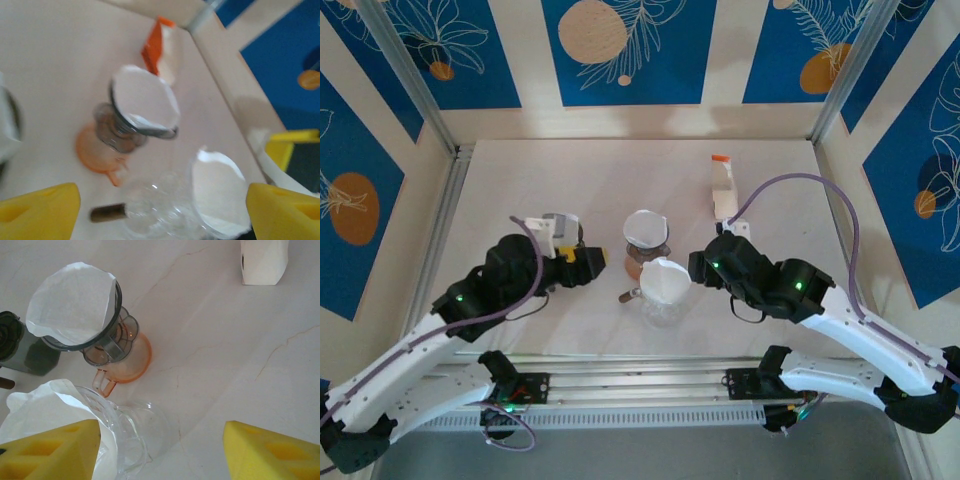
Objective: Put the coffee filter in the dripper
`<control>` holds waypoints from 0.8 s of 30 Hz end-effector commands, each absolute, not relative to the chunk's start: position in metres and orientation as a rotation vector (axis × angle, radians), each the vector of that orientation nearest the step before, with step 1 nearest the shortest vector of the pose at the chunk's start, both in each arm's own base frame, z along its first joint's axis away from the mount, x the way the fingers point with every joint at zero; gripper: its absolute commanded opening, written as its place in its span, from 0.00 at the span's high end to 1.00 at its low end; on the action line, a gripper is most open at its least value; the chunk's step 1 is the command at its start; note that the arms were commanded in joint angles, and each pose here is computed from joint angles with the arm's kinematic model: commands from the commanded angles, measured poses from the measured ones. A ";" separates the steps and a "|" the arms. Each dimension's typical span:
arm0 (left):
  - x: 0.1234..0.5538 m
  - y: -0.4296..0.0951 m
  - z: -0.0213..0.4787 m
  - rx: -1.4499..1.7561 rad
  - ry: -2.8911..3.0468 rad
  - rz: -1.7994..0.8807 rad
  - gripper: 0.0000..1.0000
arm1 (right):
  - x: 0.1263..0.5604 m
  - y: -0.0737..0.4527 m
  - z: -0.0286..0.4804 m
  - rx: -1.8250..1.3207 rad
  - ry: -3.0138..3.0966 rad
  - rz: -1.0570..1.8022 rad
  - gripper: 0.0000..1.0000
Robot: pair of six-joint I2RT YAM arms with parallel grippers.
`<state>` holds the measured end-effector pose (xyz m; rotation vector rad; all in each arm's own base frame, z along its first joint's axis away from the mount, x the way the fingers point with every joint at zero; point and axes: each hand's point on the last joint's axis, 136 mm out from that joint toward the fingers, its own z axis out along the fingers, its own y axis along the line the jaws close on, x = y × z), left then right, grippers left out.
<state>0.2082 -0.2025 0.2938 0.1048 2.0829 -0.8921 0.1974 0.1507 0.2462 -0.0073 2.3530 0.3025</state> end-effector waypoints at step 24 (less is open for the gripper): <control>0.302 -0.024 0.129 -0.962 2.135 -0.731 1.00 | 0.189 0.133 0.243 0.023 2.280 0.375 0.33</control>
